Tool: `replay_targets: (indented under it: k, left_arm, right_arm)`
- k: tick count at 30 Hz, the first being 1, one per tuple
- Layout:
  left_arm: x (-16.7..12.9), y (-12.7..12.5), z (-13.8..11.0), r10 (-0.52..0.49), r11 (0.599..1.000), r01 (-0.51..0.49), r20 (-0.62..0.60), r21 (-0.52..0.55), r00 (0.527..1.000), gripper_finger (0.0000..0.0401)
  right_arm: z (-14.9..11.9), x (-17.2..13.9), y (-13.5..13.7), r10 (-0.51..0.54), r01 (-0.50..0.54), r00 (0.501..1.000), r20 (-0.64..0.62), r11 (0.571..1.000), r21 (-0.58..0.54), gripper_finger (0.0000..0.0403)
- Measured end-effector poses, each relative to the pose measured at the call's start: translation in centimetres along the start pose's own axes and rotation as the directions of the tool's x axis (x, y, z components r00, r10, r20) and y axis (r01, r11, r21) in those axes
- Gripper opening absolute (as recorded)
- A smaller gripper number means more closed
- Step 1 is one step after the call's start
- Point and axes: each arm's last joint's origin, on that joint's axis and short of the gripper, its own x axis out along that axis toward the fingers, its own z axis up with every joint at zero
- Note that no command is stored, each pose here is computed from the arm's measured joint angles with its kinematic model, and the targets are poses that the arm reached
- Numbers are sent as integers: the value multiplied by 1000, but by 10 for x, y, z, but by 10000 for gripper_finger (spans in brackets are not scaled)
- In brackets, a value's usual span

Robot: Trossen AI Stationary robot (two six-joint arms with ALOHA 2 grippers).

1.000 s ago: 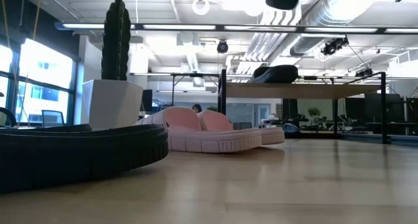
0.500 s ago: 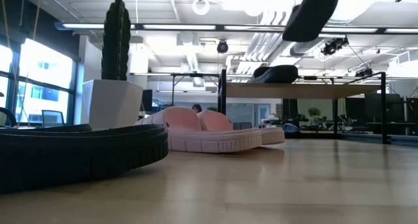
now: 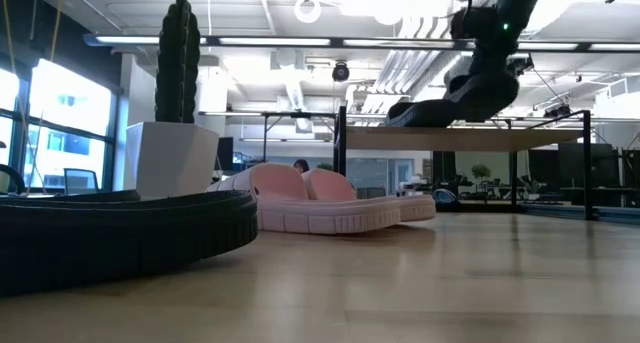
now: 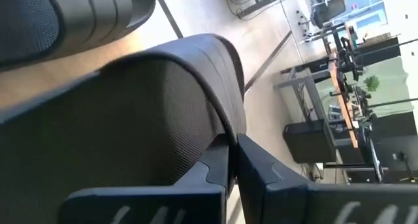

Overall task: Pick and place slides into the shelf
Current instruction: Put the black slipper on the shelf

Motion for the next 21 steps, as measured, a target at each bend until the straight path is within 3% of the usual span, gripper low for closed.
replay_targets:
  k: [21]
  left_arm:
    - [0,1,-1,23,1000,-23,-13,0,1000,129]
  right_arm:
    - [8,26,29,77,-78,997,-19,992,-97,0]
